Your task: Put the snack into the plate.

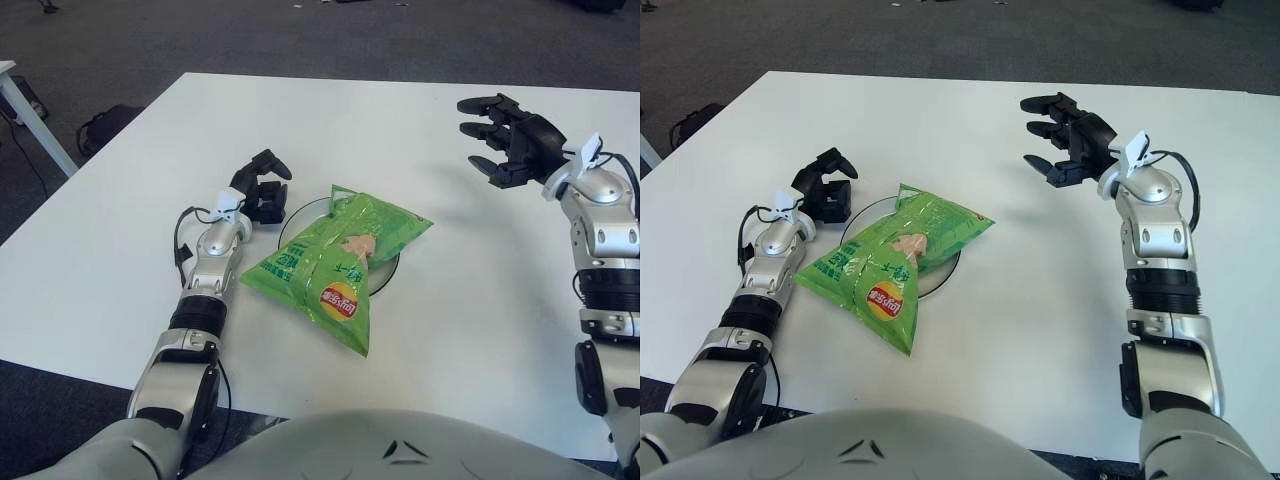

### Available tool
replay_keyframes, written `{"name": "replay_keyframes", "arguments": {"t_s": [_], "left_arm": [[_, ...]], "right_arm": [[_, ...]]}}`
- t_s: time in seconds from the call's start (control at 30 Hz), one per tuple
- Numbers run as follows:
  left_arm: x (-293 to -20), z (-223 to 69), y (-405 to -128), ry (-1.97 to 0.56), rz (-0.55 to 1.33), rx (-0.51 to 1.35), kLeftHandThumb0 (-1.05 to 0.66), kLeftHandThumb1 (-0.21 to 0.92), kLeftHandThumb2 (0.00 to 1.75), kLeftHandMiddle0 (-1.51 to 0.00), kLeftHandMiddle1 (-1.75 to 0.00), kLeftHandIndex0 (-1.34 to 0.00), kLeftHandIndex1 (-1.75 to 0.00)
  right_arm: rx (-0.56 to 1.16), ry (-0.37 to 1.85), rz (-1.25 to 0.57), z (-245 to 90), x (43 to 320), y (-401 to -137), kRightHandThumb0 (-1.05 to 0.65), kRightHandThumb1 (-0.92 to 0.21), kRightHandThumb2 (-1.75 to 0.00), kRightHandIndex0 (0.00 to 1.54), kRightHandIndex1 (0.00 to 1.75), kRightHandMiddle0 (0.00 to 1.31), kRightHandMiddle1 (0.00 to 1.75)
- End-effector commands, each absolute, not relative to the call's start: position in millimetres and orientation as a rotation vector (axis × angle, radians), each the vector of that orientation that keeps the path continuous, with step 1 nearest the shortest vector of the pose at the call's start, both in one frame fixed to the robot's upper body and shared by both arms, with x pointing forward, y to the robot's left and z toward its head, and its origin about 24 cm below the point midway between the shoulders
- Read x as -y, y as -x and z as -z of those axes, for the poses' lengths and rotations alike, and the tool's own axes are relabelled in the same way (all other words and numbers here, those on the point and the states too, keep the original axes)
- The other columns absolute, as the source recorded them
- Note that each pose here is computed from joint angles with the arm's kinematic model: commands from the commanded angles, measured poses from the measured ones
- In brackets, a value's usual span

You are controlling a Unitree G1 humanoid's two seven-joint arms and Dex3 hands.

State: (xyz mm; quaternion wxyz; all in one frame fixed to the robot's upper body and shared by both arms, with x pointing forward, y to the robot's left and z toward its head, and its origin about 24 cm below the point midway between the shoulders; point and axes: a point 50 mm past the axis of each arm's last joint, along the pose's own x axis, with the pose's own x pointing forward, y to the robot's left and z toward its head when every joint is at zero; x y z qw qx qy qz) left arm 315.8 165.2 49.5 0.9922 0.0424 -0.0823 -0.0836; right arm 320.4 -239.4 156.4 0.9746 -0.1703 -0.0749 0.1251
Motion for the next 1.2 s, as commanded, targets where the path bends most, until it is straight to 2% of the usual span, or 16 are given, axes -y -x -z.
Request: {"name": "replay_keyframes", "arguments": {"t_s": [0.0, 0.3, 0.4, 0.53, 0.57, 0.67, 0.8, 0.93, 1.17], "left_arm": [[-161.9, -0.5, -287.5, -0.012, 0.153, 0.0, -0.44, 0.45, 1.15, -1.2, -1.75, -0.51, -1.75], [-162.8, 0.8, -287.9, 0.0, 0.158, 0.001, -0.44, 0.45, 1.15, -1.2, -1.75, -0.5, -1.75], [-163.4, 1.1, -288.2, -0.002, 0.158, 0.001, -0.43, 0.45, 1.14, -1.19, -1.75, -0.5, -1.75], [-163.5, 1.3, -288.5, -0.007, 0.157, 0.001, -0.43, 0.46, 1.14, -1.19, -1.75, -0.5, -1.75], [-163.6, 1.4, -288.6, -0.008, 0.157, 0.0, -0.43, 0.46, 1.14, -1.19, -1.75, -0.5, -1.75], [-163.8, 1.8, -288.8, -0.011, 0.155, -0.004, -0.43, 0.46, 1.14, -1.19, -1.75, -0.5, -1.75], [-164.5, 1.8, -289.2, -0.014, 0.149, -0.003, -0.44, 0.45, 1.14, -1.19, -1.75, -0.5, -1.75], [-164.7, 1.8, -289.1, -0.016, 0.149, -0.001, -0.44, 0.45, 1.15, -1.2, -1.75, -0.51, -1.75], [-165.0, 2.7, -288.4, -0.012, 0.154, -0.002, -0.44, 0.44, 1.16, -1.2, -1.75, -0.51, -1.75]], "right_arm": [[0.123, 0.278, -0.17, -137.1, 243.3, -310.8, -0.42, -0.45, -1.08, 0.16, 1.11, 0.0, 1.25], [0.064, 0.146, -0.011, -114.1, 245.0, -303.2, -0.34, -0.52, -1.13, 0.23, 1.3, 0.0, 1.51], [0.042, 0.117, 0.033, -102.9, 247.8, -300.2, -0.34, -0.79, -0.72, 0.26, 1.34, 0.13, 1.67], [0.019, 0.082, 0.079, -90.8, 250.8, -296.6, -0.35, -0.87, -0.59, 0.28, 1.37, 0.18, 1.73], [0.015, 0.073, 0.09, -88.4, 251.3, -295.9, -0.22, -0.84, -0.61, 0.32, 1.4, 0.2, 1.73], [0.004, 0.056, 0.126, -81.0, 252.7, -294.3, -0.08, -0.76, -0.69, 0.38, 1.45, 0.22, 1.74], [-0.035, 0.054, 0.169, -58.4, 250.5, -290.0, -0.02, -0.57, -0.93, 0.52, 1.47, 0.31, 1.75], [-0.057, 0.051, 0.179, -41.3, 244.8, -287.1, -0.01, -0.46, -1.06, 0.62, 1.45, 0.36, 1.75], [-0.092, -0.027, 0.166, -22.6, 236.7, -288.0, -0.01, -0.16, -1.38, 0.88, 1.36, 0.55, 1.75]]}}
